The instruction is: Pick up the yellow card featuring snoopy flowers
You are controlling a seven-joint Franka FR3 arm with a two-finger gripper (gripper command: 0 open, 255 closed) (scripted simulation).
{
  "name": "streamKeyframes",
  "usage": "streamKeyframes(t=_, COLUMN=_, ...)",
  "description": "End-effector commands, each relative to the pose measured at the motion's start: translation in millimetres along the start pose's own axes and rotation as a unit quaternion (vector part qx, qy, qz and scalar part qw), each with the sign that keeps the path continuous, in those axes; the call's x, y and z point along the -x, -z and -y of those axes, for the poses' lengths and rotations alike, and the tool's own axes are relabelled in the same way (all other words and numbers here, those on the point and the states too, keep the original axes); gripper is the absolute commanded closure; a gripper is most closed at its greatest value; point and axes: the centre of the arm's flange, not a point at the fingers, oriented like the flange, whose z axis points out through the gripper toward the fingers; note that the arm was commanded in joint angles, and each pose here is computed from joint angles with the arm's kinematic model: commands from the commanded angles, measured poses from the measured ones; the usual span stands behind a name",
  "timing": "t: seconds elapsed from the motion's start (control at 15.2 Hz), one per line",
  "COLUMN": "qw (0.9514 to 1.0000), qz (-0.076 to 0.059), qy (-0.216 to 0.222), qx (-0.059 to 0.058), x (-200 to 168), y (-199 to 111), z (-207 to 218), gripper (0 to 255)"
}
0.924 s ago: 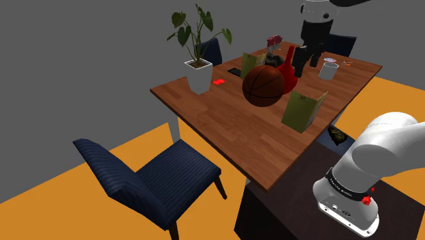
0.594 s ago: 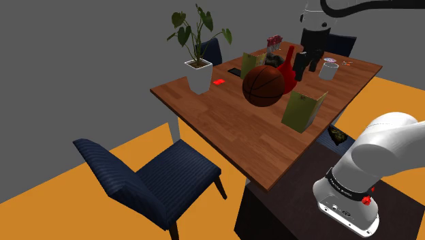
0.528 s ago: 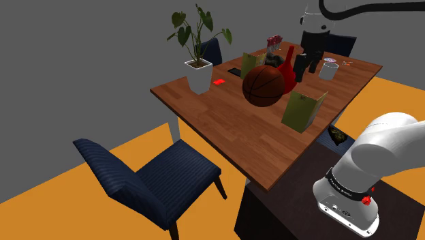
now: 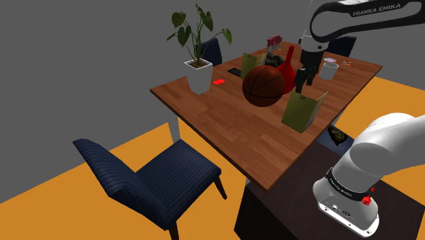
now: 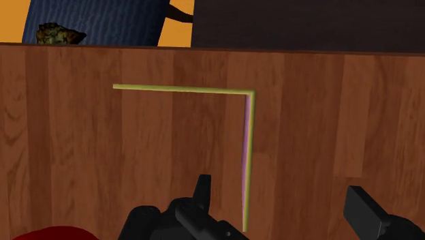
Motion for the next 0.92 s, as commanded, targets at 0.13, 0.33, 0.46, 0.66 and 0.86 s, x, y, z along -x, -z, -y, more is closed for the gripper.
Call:
streamKeyframes(t=0.13, qw=0.9999, qz=0.005, qy=0.006, qx=-0.010, x=-9.1, y=-28.7, z=-19.6, gripper=0)
streamKeyframes(t=0.33, qw=0.9999, qz=0.005, qy=0.006, qx=-0.010, x=-11.0, y=-44.4, z=-19.2, gripper=0)
streamKeyframes(t=0.46, qw=0.9999, qz=0.005, qy=0.006, qx=-0.010, x=-12.3, y=-54.9, z=-19.0, gripper=0)
streamKeyframes(t=0.66, qw=0.9999, qz=0.005, qy=0.006, qx=-0.010, x=-13.3, y=-63.1, z=-18.8, gripper=0)
streamKeyframes(t=0.86, qw=0.9999, qz=0.005, qy=0.006, qx=-0.010, x=-14.0, y=-62.0, z=-18.7, gripper=255)
